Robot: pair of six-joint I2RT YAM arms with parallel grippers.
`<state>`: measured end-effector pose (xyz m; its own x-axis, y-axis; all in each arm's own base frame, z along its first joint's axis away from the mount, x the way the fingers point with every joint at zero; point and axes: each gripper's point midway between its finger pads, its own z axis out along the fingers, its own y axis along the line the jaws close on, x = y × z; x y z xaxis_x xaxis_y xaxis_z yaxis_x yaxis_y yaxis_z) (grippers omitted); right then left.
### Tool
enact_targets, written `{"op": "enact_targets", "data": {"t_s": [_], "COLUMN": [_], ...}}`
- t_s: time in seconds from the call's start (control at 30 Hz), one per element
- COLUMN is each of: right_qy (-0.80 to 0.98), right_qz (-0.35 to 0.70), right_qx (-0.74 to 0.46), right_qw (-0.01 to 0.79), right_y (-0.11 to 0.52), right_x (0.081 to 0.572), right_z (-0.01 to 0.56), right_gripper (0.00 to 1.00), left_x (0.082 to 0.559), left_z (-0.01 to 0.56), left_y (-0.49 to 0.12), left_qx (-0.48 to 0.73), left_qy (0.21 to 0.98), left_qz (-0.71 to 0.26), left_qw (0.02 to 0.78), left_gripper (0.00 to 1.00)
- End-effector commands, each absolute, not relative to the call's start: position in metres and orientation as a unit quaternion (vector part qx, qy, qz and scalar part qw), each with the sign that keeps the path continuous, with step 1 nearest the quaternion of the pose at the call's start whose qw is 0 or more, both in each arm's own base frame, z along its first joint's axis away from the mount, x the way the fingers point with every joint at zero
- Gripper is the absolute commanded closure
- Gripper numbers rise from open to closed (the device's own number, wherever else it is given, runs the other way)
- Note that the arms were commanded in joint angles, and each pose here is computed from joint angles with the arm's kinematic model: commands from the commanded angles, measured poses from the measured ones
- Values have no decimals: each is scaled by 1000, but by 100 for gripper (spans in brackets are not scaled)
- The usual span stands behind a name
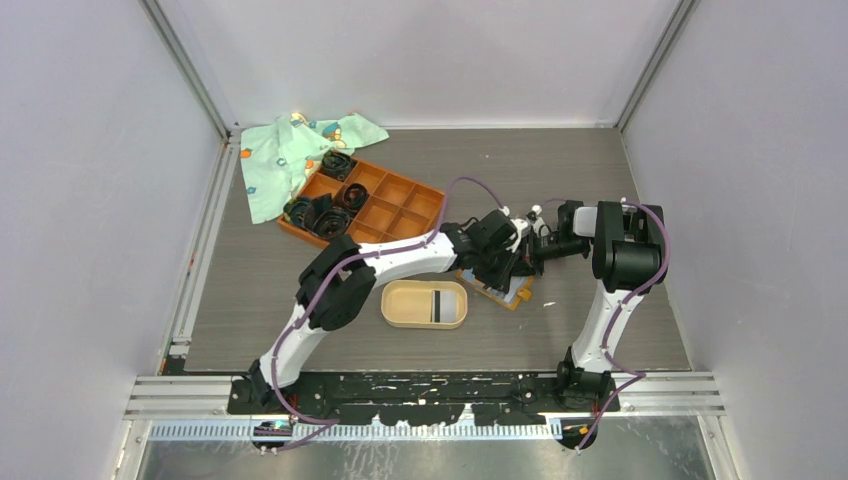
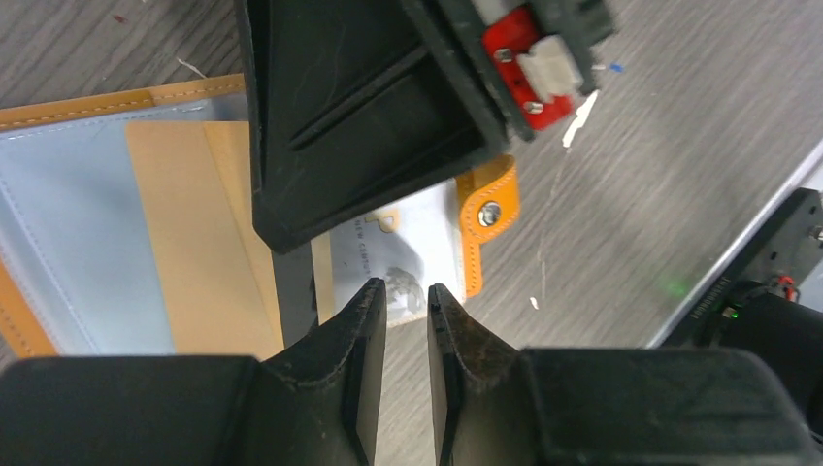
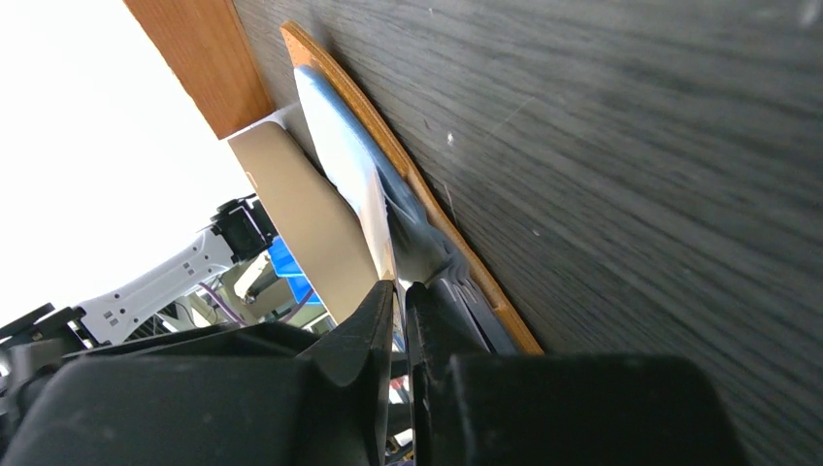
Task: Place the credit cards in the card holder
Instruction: Insert the credit card into the card holder.
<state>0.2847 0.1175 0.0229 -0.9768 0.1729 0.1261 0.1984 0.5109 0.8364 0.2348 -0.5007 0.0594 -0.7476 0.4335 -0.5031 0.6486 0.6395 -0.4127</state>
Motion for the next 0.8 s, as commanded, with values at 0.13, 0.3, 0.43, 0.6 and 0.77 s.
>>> {"op": "enact_targets", "data": {"t_s": [0.13,0.3,0.43,0.6,0.77], "right_qy": [-880,-881,-881,-881,-881], "right_qz": [-467,-466,-466,-465,-465], "right_qx": [-86,-85,-85,-85,-85], "right_qw": [-5,-7,-6,-6,-6], "right_y": [114,114,114,114,114], "right_x": [293,293,293,293,293], "right_z": [22,23,22,22,22], "right_gripper": [85,84,84,84,84], "left_x": [244,245,247,248,250], "left_z": [65,62,63,61,59], "left_y": [-517,-517,-517,-519,-518], "left_qx": [307,306,306,305,303], "left_qy": [879,880,880,880,882], "left_qz": [-306,-303,-302,-300,-295], "left_qw": [200,201,205,206,207], "left_gripper": [77,76,76,76,76]}}
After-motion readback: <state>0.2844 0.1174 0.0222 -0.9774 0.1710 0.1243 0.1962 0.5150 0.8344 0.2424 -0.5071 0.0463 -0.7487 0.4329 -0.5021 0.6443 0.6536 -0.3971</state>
